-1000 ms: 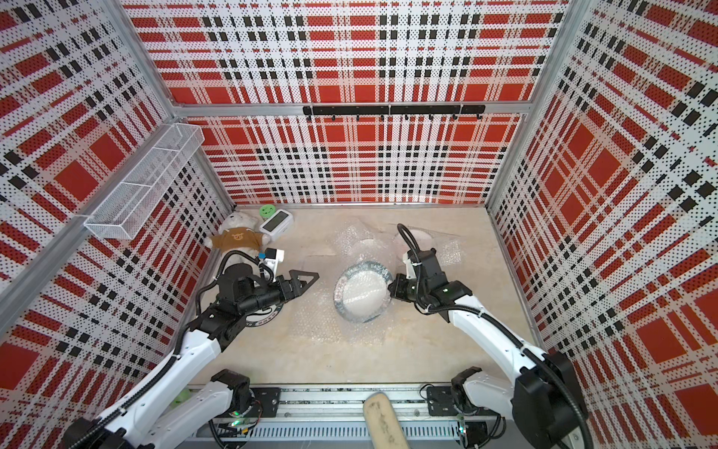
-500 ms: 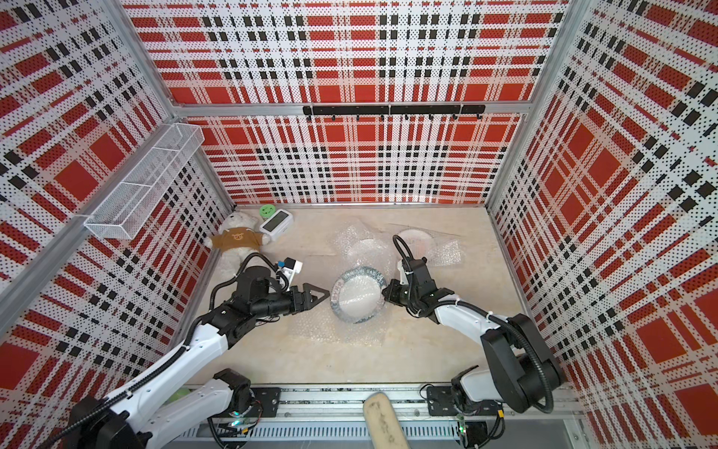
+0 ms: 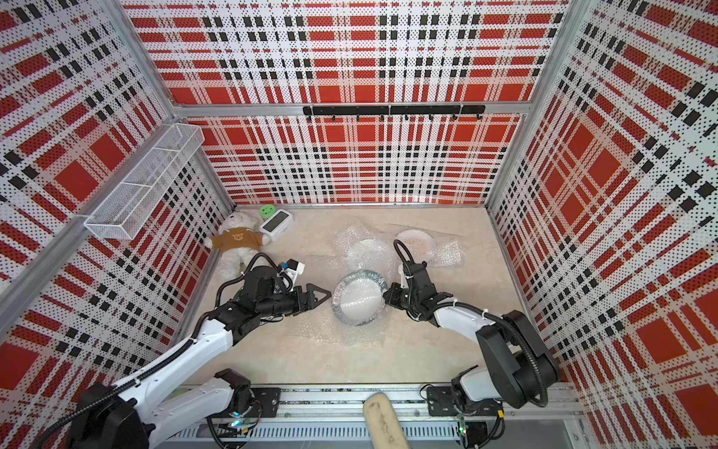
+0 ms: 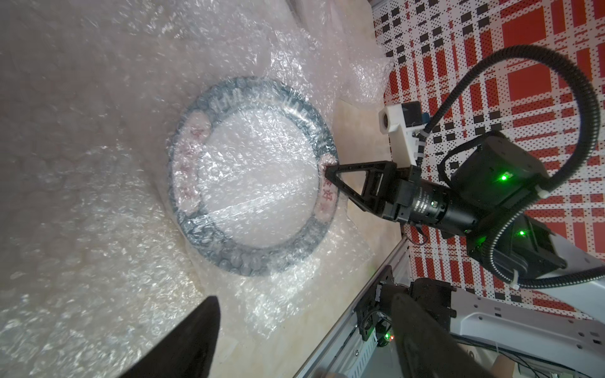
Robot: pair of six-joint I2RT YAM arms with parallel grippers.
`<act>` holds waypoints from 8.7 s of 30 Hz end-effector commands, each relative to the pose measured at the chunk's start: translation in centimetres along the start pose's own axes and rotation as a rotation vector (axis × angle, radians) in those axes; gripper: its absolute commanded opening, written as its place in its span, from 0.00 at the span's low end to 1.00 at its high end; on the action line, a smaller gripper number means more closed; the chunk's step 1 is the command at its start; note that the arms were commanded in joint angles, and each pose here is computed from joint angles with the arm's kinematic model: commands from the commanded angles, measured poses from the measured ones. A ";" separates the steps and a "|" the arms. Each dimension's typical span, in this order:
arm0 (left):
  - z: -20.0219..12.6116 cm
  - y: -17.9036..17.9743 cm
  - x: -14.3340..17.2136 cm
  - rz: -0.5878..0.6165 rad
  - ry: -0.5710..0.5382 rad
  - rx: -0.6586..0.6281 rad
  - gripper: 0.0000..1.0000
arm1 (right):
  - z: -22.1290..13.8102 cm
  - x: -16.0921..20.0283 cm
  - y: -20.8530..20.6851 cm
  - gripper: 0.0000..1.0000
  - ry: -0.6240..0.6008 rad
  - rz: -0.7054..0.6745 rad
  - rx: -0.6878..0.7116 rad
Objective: Unpack dinner plates from bubble wrap
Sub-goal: Pick up the bubble wrap from the center of the board, then place the bubble wrap at the center of the board.
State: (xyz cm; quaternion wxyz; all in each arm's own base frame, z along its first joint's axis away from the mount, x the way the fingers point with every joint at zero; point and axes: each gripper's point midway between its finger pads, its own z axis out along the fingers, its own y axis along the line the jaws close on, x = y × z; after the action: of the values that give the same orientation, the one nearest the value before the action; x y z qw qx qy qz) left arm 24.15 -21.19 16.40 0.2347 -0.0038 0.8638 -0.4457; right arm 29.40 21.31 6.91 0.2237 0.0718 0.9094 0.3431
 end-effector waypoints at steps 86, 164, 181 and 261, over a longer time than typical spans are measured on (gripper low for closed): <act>4.7 -1.1 -3.4 -0.070 -0.027 0.157 0.27 | -6.7 -5.4 7.8 0.00 -0.011 -0.159 -0.291; -1.6 -13.0 -15.2 -0.586 -0.379 0.321 0.36 | -10.7 -9.7 24.0 0.00 -1.097 -1.710 0.579; -1.1 -12.7 -15.7 -0.573 -0.372 0.374 0.00 | -10.1 -8.8 24.4 0.16 -1.092 -1.715 0.570; 4.2 7.2 -1.5 -0.501 0.145 0.077 0.61 | -7.0 -4.7 1.8 1.00 -0.125 -0.630 0.372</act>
State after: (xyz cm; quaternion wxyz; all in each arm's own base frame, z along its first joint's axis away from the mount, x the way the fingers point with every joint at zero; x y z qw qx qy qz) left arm 28.97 -21.31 9.38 0.0411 -0.1721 0.8209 -0.5429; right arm 30.22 17.94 15.01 0.3638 -0.1671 0.9121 0.0886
